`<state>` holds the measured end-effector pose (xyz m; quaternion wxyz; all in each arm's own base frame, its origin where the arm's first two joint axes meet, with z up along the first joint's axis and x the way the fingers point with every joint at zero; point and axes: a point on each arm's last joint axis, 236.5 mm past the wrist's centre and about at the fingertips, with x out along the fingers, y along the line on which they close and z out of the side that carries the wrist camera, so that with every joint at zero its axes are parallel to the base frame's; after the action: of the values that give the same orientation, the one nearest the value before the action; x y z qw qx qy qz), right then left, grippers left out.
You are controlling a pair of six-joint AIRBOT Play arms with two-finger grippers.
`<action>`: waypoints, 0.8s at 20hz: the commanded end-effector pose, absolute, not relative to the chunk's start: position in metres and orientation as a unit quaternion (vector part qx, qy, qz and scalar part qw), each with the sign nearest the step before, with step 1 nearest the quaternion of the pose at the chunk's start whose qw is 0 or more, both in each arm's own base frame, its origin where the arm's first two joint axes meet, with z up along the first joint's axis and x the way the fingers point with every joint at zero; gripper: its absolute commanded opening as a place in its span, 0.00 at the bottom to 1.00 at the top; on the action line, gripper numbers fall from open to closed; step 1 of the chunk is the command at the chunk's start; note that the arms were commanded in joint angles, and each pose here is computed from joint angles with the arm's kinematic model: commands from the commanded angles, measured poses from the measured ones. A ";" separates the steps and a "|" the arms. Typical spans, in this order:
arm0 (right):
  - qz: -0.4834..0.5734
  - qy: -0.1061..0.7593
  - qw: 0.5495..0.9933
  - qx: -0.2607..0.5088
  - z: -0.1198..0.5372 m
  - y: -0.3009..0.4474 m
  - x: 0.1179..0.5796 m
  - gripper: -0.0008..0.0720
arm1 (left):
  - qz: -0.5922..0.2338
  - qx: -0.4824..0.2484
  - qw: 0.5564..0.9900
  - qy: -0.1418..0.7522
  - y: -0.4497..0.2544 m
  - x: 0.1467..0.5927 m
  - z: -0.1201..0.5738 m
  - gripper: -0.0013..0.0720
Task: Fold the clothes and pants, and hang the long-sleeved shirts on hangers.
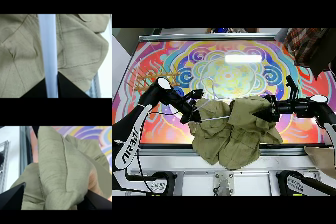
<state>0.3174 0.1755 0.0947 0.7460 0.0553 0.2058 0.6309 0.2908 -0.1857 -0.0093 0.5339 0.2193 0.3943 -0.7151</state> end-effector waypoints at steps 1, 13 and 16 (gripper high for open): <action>0.630 0.207 0.746 0.057 0.094 0.176 0.318 0.91 | -0.716 0.219 0.534 0.393 -0.186 0.291 -0.009 0.04; 0.631 0.206 0.746 0.055 0.094 0.176 0.317 0.03 | -0.715 0.222 0.533 0.395 -0.185 0.291 -0.010 0.04; 0.631 0.206 0.746 0.055 0.094 0.176 0.318 0.03 | -0.714 0.222 0.533 0.396 -0.184 0.291 -0.010 0.04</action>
<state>0.3169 0.1759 0.0943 0.7451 0.0551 0.2060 0.6319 0.2910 -0.1861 -0.0090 0.5344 0.2188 0.3933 -0.7155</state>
